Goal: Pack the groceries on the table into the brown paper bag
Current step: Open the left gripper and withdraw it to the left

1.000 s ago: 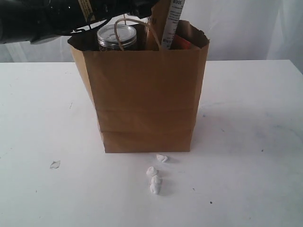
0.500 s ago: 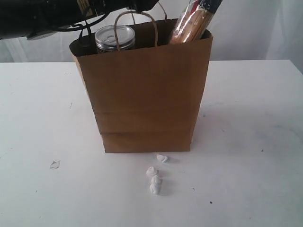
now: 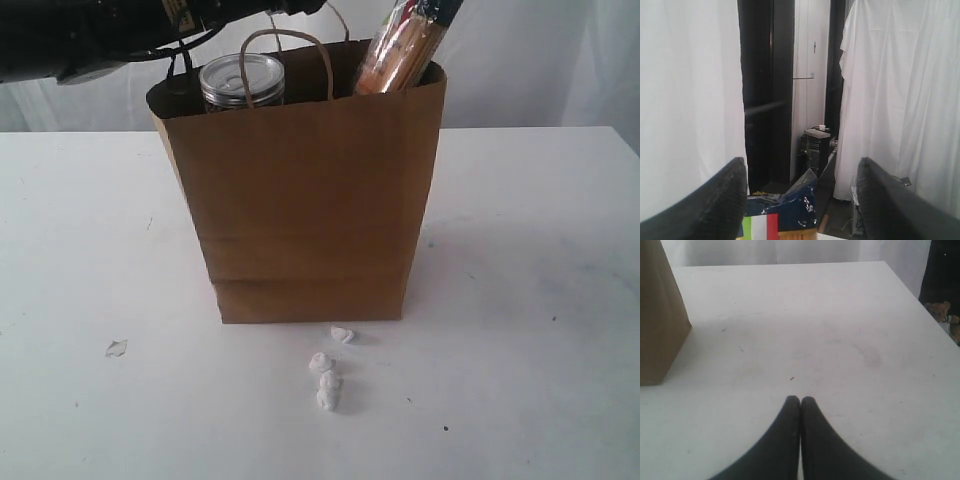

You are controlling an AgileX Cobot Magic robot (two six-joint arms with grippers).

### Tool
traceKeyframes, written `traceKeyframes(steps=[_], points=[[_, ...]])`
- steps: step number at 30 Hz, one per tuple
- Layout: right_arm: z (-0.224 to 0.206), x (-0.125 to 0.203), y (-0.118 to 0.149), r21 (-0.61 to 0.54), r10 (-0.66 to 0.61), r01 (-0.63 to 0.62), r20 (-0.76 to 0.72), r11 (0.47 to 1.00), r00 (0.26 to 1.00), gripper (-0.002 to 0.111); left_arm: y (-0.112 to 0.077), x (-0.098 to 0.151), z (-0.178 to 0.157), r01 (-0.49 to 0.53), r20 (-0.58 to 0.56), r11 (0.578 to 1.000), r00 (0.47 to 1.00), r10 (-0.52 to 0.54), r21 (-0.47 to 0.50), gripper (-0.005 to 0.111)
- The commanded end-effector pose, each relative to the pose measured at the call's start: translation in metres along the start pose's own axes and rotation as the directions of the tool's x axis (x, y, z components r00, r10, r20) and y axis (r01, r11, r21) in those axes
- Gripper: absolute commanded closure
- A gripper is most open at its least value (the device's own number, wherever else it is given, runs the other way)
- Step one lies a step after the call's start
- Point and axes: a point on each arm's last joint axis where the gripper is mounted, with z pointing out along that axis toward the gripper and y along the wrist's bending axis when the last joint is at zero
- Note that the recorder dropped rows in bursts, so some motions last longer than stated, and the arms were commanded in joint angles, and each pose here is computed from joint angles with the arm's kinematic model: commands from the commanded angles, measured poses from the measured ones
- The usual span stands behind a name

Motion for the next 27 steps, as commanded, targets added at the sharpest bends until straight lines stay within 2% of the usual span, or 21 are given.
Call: traceKeyframes(steps=[1,6,11,13,17,18,20,25,27], points=[[-0.001,-0.002,0.0,-0.002,0.008,-0.008,0.013,1.0,1.0,0.108,-0.008,-0.022,-0.002,-0.013,0.048,1.0,0.999,0.012,0.016,0.041],[-0.001,-0.002,0.0,-0.002,0.008,-0.008,0.013,1.0,1.0,0.108,-0.021,-0.042,-0.005,-0.076,0.044,0.996,0.996,0.074,0.044,0.041],[-0.001,-0.002,0.0,-0.002,0.008,-0.008,0.013,1.0,1.0,0.108,-0.04,-0.058,-0.01,-0.131,-0.038,0.985,0.99,0.136,0.109,0.045],[-0.001,-0.002,0.0,-0.002,0.008,-0.008,0.013,1.0,1.0,0.108,-0.047,-0.066,-0.013,-0.169,-0.062,0.977,0.982,0.178,0.131,0.055],[-0.001,-0.002,0.0,-0.002,0.008,-0.008,0.013,1.0,1.0,0.108,-0.058,-0.08,-0.017,-0.2,-0.069,0.969,0.975,0.212,0.147,0.085],[-0.001,-0.002,0.0,-0.002,0.008,-0.008,0.013,1.0,1.0,0.108,-0.06,-0.083,-0.019,-0.212,-0.08,0.966,0.971,0.225,0.146,0.095],[-0.001,-0.002,0.0,-0.002,0.008,-0.008,0.013,1.0,1.0,0.108,-0.06,-0.084,-0.02,-0.245,-0.128,0.963,0.958,0.258,0.112,0.107],[-0.001,-0.002,0.0,-0.002,0.008,-0.008,0.013,1.0,1.0,0.108,-0.052,-0.075,-0.024,-0.27,-0.298,0.962,0.915,0.272,0.048,0.107],[-0.001,-0.002,0.0,-0.002,0.008,-0.008,0.013,1.0,1.0,0.108,-0.048,-0.072,-0.025,-0.241,-0.327,0.971,0.918,0.226,-0.005,0.107]])
